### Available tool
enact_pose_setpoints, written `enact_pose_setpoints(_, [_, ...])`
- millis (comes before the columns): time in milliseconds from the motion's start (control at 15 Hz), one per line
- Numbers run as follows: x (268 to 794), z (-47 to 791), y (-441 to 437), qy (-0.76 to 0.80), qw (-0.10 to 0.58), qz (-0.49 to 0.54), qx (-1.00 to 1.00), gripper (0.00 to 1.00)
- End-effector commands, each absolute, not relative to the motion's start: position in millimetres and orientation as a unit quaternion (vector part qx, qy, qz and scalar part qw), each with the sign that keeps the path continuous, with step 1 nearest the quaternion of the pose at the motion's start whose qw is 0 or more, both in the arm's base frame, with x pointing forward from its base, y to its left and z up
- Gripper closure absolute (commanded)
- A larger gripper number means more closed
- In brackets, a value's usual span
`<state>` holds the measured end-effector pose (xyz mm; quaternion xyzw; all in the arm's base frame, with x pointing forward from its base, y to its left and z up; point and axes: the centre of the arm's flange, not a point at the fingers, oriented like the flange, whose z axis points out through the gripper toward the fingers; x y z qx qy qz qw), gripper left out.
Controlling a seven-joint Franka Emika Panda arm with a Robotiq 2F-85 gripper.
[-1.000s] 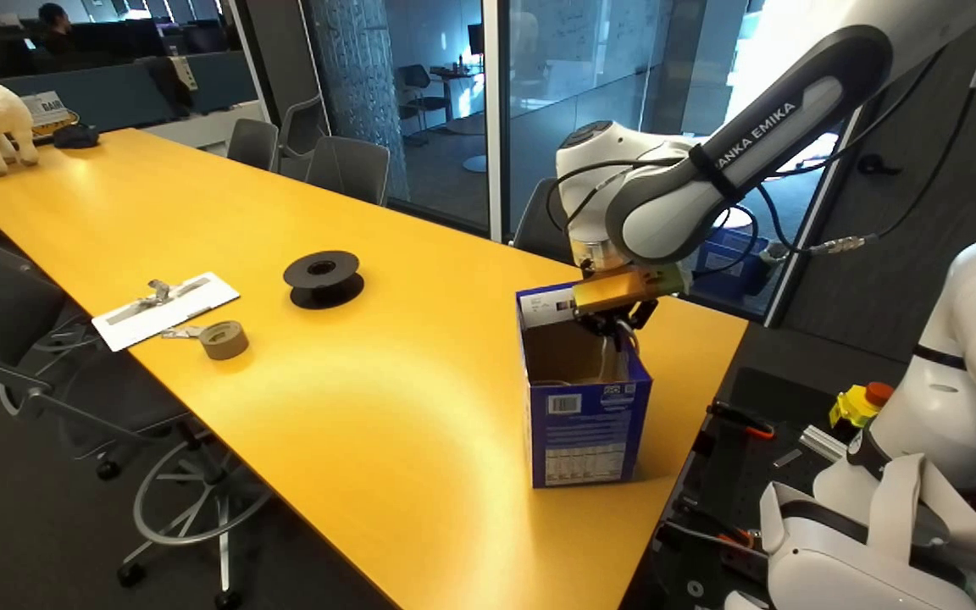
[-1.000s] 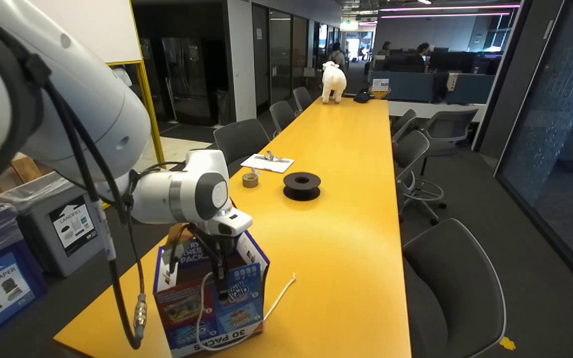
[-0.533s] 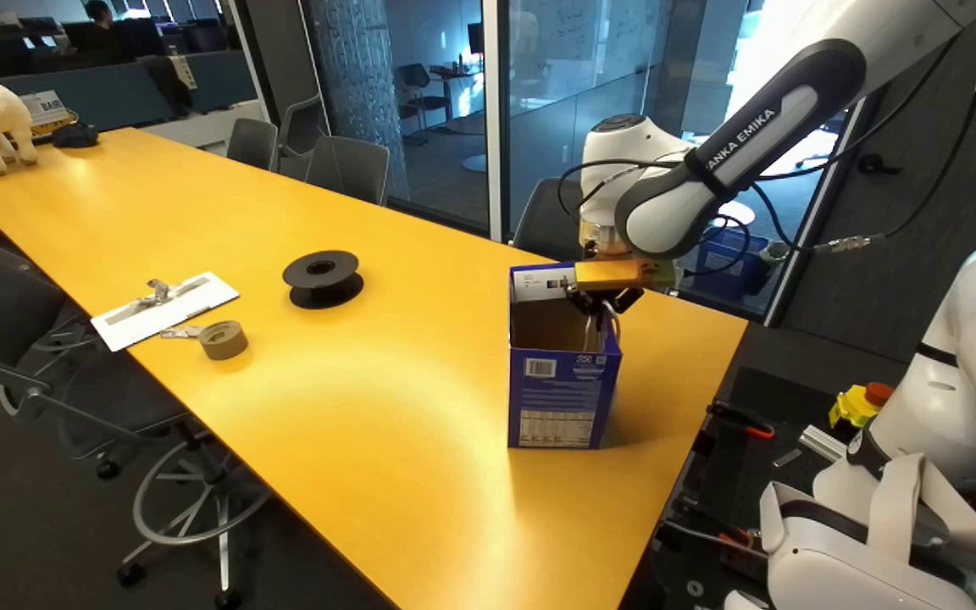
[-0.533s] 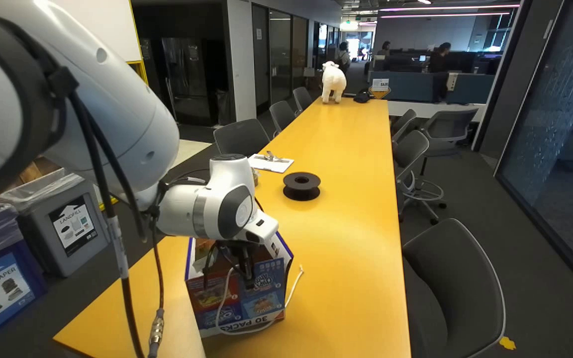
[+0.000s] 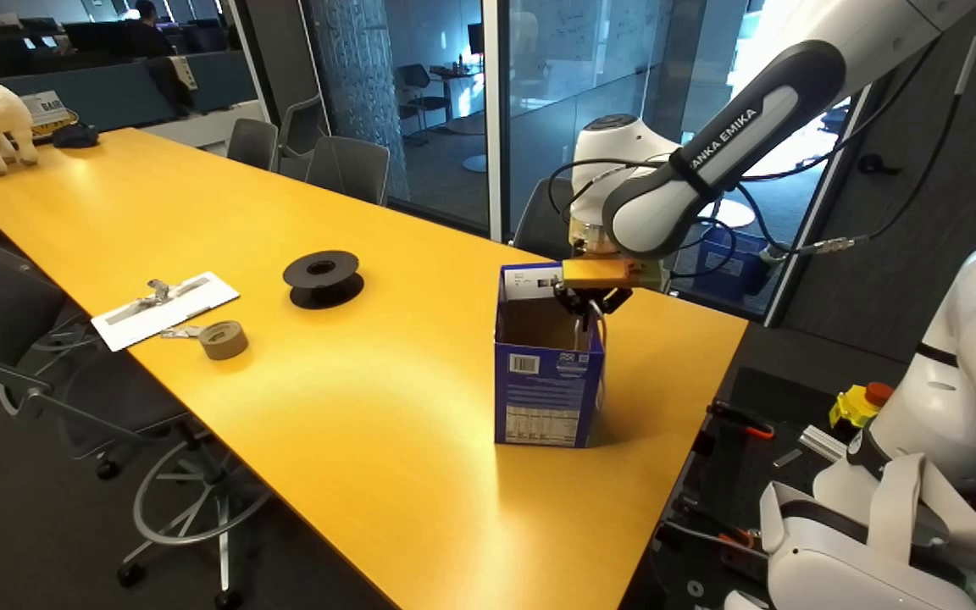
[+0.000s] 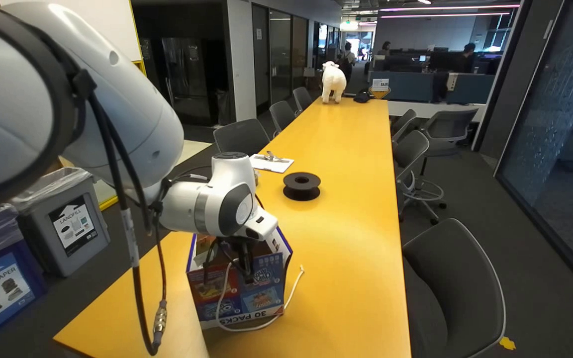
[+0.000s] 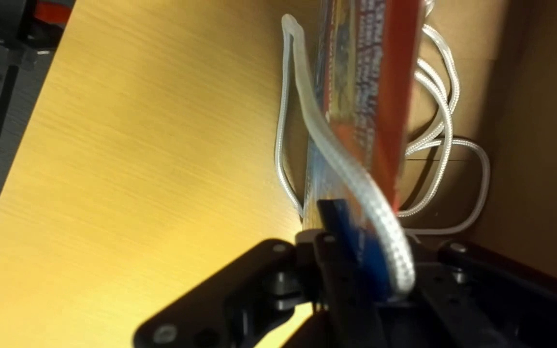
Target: Put the strings inside the blue box.
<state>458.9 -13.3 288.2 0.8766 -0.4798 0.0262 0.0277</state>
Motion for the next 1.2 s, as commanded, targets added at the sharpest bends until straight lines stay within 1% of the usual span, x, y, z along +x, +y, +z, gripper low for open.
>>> enact_pose_setpoints(0, [463.8, 287.9, -13.0, -0.466, 0.018, 0.035, 0.884, 0.56])
enact_pose_setpoints(200, [457.6, 299.7, -18.8, -0.414, 0.022, 0.042, 0.909, 0.34])
enact_pose_setpoints(333, [451.7, 313.4, -21.1, -0.371, 0.043, 0.051, 0.926, 0.19])
enact_pose_setpoints(467, [442.4, 333.1, -21.8, -0.331, 0.059, 0.081, 0.938, 0.03])
enact_pose_setpoints(533, [439.1, 342.0, -21.9, -0.311, 0.064, 0.093, 0.944, 0.0])
enact_pose_setpoints(667, [431.7, 359.3, -22.3, -0.28, 0.067, 0.11, 0.951, 0.0])
enact_pose_setpoints(867, [411.9, 382.3, -25.6, -0.232, 0.05, 0.116, 0.964, 0.0])
enact_pose_setpoints(1133, [381.0, 393.7, -25.7, -0.173, 0.012, 0.061, 0.983, 0.0])
